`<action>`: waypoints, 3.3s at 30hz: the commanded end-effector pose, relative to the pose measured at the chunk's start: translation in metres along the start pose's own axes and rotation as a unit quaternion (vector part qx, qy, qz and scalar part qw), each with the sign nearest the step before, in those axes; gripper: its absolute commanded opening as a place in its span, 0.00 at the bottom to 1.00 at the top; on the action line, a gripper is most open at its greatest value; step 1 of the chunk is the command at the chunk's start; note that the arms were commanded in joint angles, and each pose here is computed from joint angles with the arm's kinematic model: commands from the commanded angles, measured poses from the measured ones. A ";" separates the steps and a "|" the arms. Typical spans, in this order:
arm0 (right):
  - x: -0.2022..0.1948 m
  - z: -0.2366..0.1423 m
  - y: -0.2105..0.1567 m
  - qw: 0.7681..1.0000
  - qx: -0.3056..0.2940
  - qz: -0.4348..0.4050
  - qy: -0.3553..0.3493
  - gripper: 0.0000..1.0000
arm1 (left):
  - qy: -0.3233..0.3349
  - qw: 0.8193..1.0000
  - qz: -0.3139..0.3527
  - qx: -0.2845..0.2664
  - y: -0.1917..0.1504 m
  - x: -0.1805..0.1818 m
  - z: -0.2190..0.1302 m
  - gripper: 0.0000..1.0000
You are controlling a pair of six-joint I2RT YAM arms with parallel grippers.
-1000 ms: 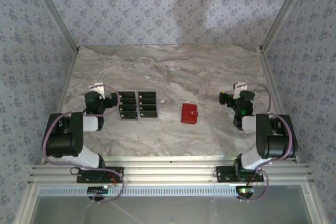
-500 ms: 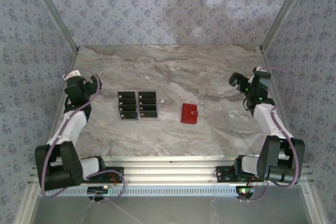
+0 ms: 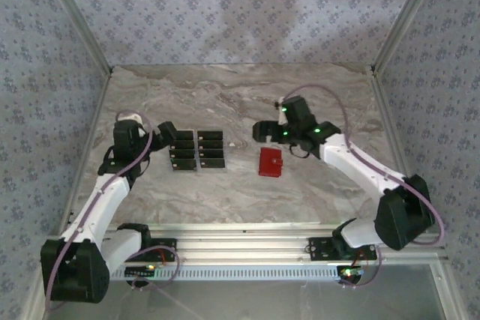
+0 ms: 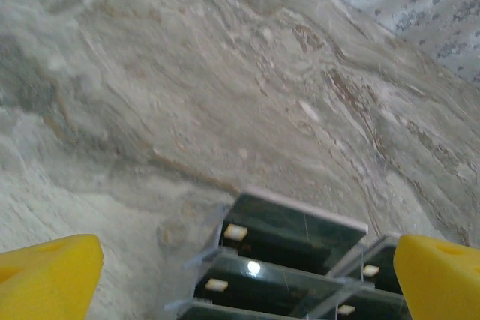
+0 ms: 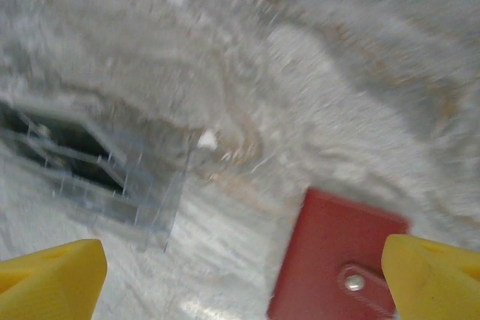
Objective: Put the credit cards into the card holder
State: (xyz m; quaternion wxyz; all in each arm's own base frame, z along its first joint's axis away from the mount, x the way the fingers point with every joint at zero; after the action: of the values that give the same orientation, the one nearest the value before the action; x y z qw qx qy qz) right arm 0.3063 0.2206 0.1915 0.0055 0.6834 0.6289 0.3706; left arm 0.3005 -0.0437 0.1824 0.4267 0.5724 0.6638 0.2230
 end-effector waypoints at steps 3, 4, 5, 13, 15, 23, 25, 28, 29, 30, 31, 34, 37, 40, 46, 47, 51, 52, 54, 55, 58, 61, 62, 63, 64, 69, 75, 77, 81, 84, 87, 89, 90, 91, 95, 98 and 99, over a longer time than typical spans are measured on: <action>0.029 0.035 -0.041 0.995 0.043 -0.068 -0.060 0.97 | -0.024 0.999 -0.038 0.006 -0.016 -0.003 0.003 1.00; 0.030 0.044 -0.051 0.993 0.054 -0.082 -0.071 0.97 | -0.028 0.999 -0.041 0.009 -0.019 -0.004 0.005 1.00; 0.042 0.048 -0.050 0.992 0.051 -0.092 -0.065 0.96 | -0.030 0.999 -0.043 0.011 -0.021 -0.004 0.006 1.00; 0.065 0.087 -0.076 0.983 0.065 -0.145 -0.092 0.97 | -0.038 0.998 -0.041 0.012 -0.032 -0.004 0.014 1.00; 0.067 0.095 -0.078 0.982 0.067 -0.149 -0.097 0.97 | -0.041 0.998 -0.042 0.013 -0.033 -0.005 0.017 1.00; 0.061 0.105 -0.089 0.978 0.081 -0.157 -0.110 0.98 | -0.062 0.997 -0.049 0.016 -0.032 -0.011 0.027 1.00; 0.057 0.106 -0.092 0.978 0.083 -0.156 -0.114 0.98 | -0.066 0.997 -0.049 0.017 -0.033 -0.013 0.030 1.00; 0.050 0.109 -0.096 0.977 0.088 -0.152 -0.120 0.98 | -0.070 0.996 -0.045 0.022 -0.033 -0.018 0.034 1.00; 0.048 0.109 -0.098 0.977 0.090 -0.152 -0.122 0.98 | -0.072 0.996 -0.044 0.023 -0.033 -0.020 0.034 1.00; 0.046 0.110 -0.099 0.976 0.091 -0.153 -0.123 0.98 | -0.073 0.996 -0.043 0.025 -0.034 -0.021 0.036 1.00; 0.044 0.111 -0.101 0.976 0.092 -0.152 -0.125 0.98 | -0.073 0.996 -0.041 0.026 -0.034 -0.022 0.037 1.00; 0.038 0.112 -0.100 0.976 0.094 -0.148 -0.131 0.98 | -0.075 0.996 -0.039 0.028 -0.037 -0.026 0.039 1.00; 0.032 0.115 -0.098 0.976 0.092 -0.143 -0.135 0.98 | -0.076 0.996 -0.035 0.032 -0.040 -0.029 0.042 1.00; 0.027 0.117 -0.095 0.976 0.091 -0.137 -0.140 0.98 | -0.079 0.996 -0.032 0.036 -0.042 -0.032 0.044 1.00; 0.017 0.119 -0.082 0.977 0.084 -0.125 -0.151 0.98 | -0.082 0.996 -0.028 0.037 -0.044 -0.038 0.047 1.00; 0.015 0.119 -0.080 0.977 0.083 -0.123 -0.153 0.98 | -0.084 0.995 -0.027 0.038 -0.044 -0.040 0.048 1.00; 0.008 0.118 -0.066 0.978 0.075 -0.112 -0.158 0.98 | -0.088 0.995 -0.022 0.040 -0.042 -0.047 0.053 1.00; 0.005 0.118 -0.061 0.978 0.071 -0.108 -0.161 0.98 | -0.088 0.995 -0.021 0.040 -0.042 -0.049 0.055 1.00; 0.001 0.118 -0.053 0.979 0.067 -0.103 -0.164 0.98 | -0.091 0.995 -0.018 0.042 -0.042 -0.054 0.059 1.00; -0.001 0.118 -0.049 0.979 0.064 -0.100 -0.165 0.98 | -0.093 0.995 -0.015 0.044 -0.041 -0.057 0.061 1.00; -0.007 0.117 -0.035 0.979 0.056 -0.093 -0.171 0.98 | -0.099 0.994 -0.003 0.049 -0.039 -0.067 0.068 1.00; -0.016 0.118 -0.023 0.979 0.049 -0.081 -0.179 0.98 | -0.106 0.993 0.008 0.050 -0.035 -0.078 0.076 1.00; -0.019 0.118 -0.019 0.979 0.047 -0.078 -0.180 0.98 | -0.108 0.993 0.010 0.052 -0.034 -0.082 0.079 1.00; -0.023 0.119 -0.015 0.979 0.046 -0.073 -0.185 0.98 | -0.113 0.992 0.014 0.054 -0.033 -0.087 0.083 1.00; -0.028 0.119 -0.011 0.979 0.044 -0.069 -0.188 0.98 | -0.116 0.992 0.020 0.056 -0.032 -0.092 0.086 1.00; -0.051 0.117 0.007 0.977 0.035 -0.045 -0.206 0.98 | -0.131 0.989 0.039 0.063 -0.026 -0.117 0.106 1.00; -0.084 0.110 0.023 0.973 0.027 -0.014 -0.227 0.98 | -0.150 0.985 0.051 0.071 -0.023 -0.147 0.130 1.00; -0.097 0.105 0.029 0.972 0.022 -0.001 -0.235 0.98 | -0.160 0.983 0.056 0.073 -0.021 -0.160 0.137 1.00; -0.119 0.095 0.038 0.969 0.012 0.023 -0.245 0.98 | -0.177 0.979 0.064 0.080 -0.021 -0.185 0.152 1.00; -0.134 0.087 0.041 0.967 0.008 0.038 -0.253 0.98 | -0.189 0.976 0.067 0.084 -0.023 -0.203 0.163 1.00; -0.151 0.079 0.043 0.964 0.004 0.056 -0.261 0.98 | -0.202 0.973 0.073 0.089 -0.025 -0.222 0.174 1.00; -0.164 0.073 0.038 0.961 0.007 0.068 -0.268 0.98 | -0.211 0.970 0.077 0.094 -0.027 -0.236 0.180 1.00; -0.168 0.070 0.037 0.960 0.006 0.074 -0.269 0.98 | -0.215 0.969 0.079 0.096 -0.028 -0.241 0.182 1.00; -0.173 0.067 0.037 0.959 0.005 0.081 -0.272 0.98 | -0.219 0.967 0.081 0.097 -0.029 -0.248 0.185 1.00; -0.187 0.055 0.037 0.957 -0.003 0.101 -0.272 0.98 | -0.235 0.963 0.083 0.103 -0.035 -0.269 0.192 1.00; -0.193 0.047 0.040 0.957 -0.007 0.113 -0.269 0.98 | -0.247 0.960 0.084 0.107 -0.040 -0.283 0.194 1.00; -0.195 0.045 0.041 0.957 -0.009 0.116 -0.267 0.98 | -0.249 0.959 0.084 0.108 -0.042 -0.285 0.194 1.00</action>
State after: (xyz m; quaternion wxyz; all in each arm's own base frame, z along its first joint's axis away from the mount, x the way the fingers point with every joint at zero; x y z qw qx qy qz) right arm 0.3822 0.0700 0.0740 0.1411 0.8240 0.5207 0.1731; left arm 0.4329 -0.3467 0.1303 0.4861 0.7037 0.5154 0.0528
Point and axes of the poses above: each hand's point on the last joint's axis, 136 mm out from that joint toward the fingers, its own z axis out along the fingers, its own x axis along the line the jaws close on, y = z × x, the point moved 3 cm from there along -z, back along the fingers, and after that the axes turned 14 degrees about z, right-handed, at the moved point
